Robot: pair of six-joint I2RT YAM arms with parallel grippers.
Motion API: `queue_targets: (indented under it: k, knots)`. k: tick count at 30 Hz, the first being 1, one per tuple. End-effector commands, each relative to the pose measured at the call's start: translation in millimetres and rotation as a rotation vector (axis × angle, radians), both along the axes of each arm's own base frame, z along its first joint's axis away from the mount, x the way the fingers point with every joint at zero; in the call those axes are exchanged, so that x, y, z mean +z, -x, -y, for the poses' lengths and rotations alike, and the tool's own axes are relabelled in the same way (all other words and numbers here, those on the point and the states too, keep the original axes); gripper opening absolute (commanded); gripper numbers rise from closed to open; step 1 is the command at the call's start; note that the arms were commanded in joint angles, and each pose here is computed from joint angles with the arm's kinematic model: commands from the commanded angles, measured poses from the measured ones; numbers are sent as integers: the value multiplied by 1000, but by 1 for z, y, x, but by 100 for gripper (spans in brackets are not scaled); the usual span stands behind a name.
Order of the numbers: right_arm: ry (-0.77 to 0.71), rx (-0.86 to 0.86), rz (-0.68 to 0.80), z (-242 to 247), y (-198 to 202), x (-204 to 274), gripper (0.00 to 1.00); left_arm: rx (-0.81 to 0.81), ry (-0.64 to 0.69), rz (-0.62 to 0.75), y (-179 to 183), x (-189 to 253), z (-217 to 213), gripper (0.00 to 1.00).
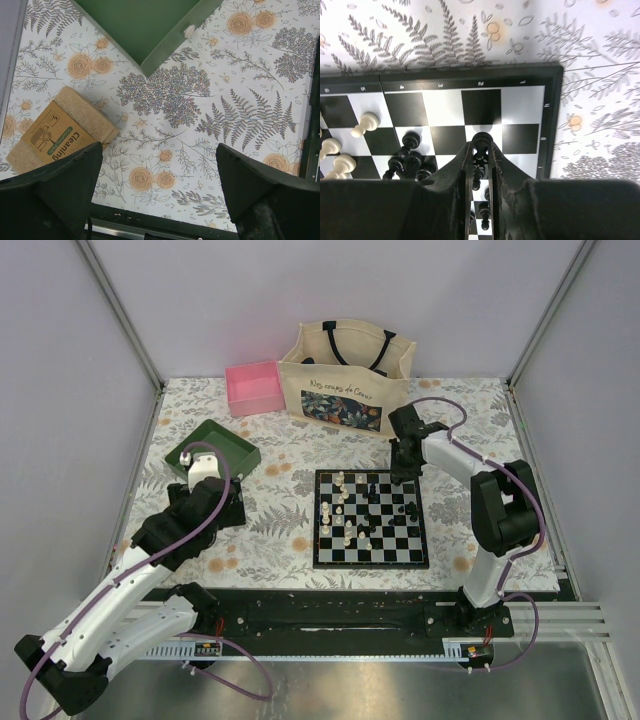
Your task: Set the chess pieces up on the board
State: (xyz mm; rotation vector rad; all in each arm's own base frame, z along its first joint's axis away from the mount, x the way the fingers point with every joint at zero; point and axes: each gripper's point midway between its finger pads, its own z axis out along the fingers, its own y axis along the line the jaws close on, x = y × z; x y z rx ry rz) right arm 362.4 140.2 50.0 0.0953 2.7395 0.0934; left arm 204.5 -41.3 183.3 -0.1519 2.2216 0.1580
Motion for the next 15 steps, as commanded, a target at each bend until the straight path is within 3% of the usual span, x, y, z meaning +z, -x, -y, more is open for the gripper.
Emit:
queue_targets:
  k: [1,15]
  knots:
    - [56,-27,124,8,-28,37,20,7,19,49,-7,16,1,99]
    - [36,-99,60,37,-31,16,20,17,22,64,-6,19,-2,99]
